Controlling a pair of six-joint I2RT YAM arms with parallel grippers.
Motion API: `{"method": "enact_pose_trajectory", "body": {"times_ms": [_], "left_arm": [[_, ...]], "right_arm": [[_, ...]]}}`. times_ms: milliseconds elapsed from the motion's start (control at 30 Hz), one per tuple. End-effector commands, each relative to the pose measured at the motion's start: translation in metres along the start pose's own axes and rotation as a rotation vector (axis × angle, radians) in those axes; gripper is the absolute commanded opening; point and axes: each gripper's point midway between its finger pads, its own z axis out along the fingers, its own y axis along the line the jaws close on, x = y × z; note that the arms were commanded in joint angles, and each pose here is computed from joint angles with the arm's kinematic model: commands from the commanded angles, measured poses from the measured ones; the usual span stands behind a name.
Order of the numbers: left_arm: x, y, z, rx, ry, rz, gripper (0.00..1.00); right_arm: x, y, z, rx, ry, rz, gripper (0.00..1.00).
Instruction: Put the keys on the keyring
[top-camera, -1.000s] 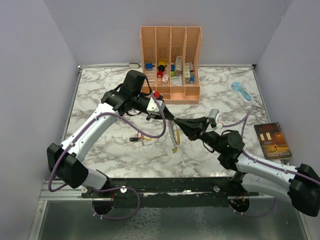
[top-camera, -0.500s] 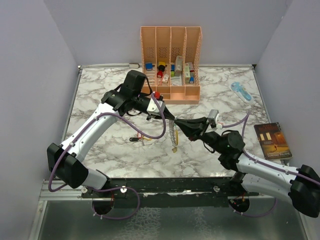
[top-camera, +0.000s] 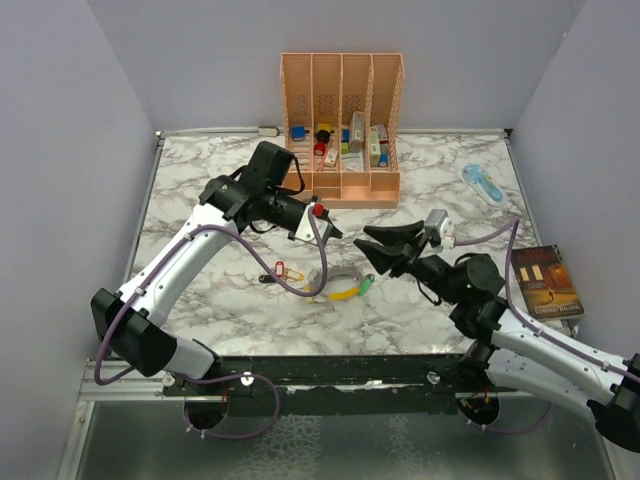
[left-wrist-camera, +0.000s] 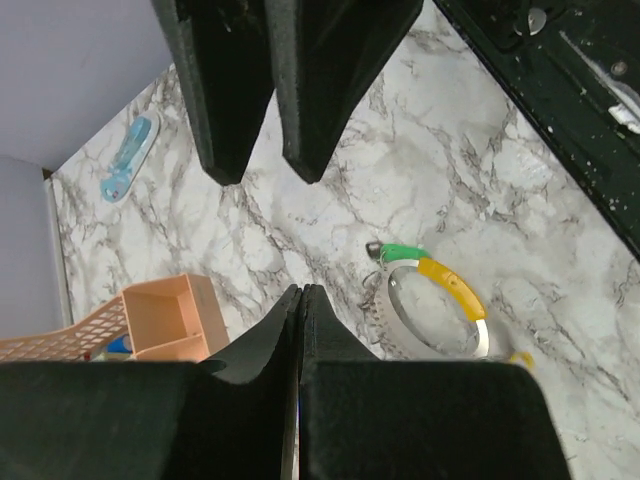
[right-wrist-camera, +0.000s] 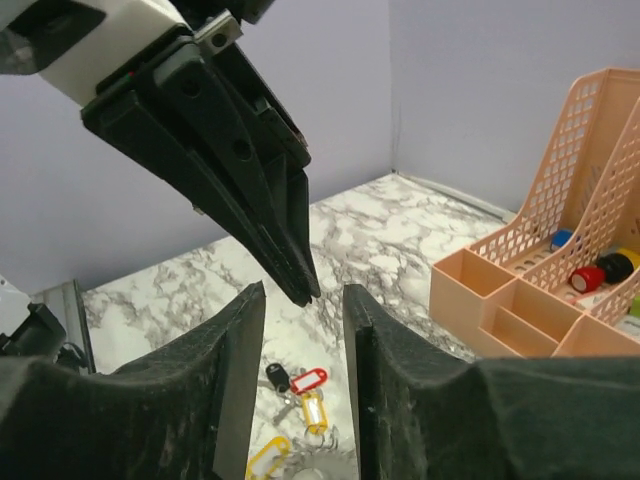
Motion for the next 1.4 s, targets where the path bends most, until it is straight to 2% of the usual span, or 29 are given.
{"method": "enact_pose_trajectory", "body": {"times_ms": [0,67,133,200,267,300,367,467,567,633,733,767,967,1133,1367], "left_arm": [[0.001,0.002,-0.006,0.011,0.087,0.113,0.00],[0.004,0.000,-0.005,0.014,0.092,0.102,0.00],[0.012,-0.007,-0.004,0.022,0.107,0.078,0.00],[0.022,-0.011,-0.004,0.000,0.122,0.041,0.00],[0.037,-0.017,-0.004,-0.033,0.134,0.001,0.00],[0.045,-0.017,-0.003,-0.061,0.141,-0.040,0.00],[0.063,-0.014,0.001,-0.133,0.154,-0.100,0.00],[0.081,0.004,0.004,-0.265,0.155,-0.153,0.00],[0.097,0.010,0.007,-0.332,0.162,-0.158,0.01],[0.111,0.003,0.010,-0.325,0.187,-0.123,0.11],[0.133,-0.004,0.014,-0.357,0.217,-0.150,0.18],[0.149,-0.015,0.017,-0.354,0.244,-0.171,0.20],[0.165,-0.037,0.025,-0.296,0.276,-0.187,0.25],[0.171,-0.025,0.021,-0.374,0.290,-0.228,0.27],[0.167,-0.024,0.019,-0.372,0.294,-0.251,0.41]], "right_arm": [[0.019,-0.004,0.007,0.019,0.186,-0.027,0.32],[0.029,-0.008,0.007,0.041,0.254,-0.021,0.24],[0.033,-0.017,0.001,0.096,0.276,-0.014,0.21],[0.032,-0.030,-0.011,0.195,0.299,0.014,0.23],[0.037,-0.046,-0.026,0.328,0.353,0.061,0.30],[0.044,-0.056,-0.036,0.424,0.410,0.102,0.33],[0.064,-0.074,-0.061,0.619,0.563,0.154,0.32],[0.094,-0.082,-0.089,0.774,0.746,0.195,0.32],[0.119,-0.073,-0.086,0.744,0.835,0.240,0.32],[0.135,-0.070,-0.083,0.717,0.875,0.279,0.32],[0.157,-0.069,-0.086,0.701,0.950,0.344,0.31],[0.168,-0.080,-0.090,0.709,0.974,0.416,0.31],[0.189,-0.089,-0.086,0.651,1.030,0.507,0.29],[0.224,-0.064,-0.075,0.507,1.127,0.647,0.23],[0.239,-0.062,-0.074,0.523,1.115,0.704,0.25]]}}
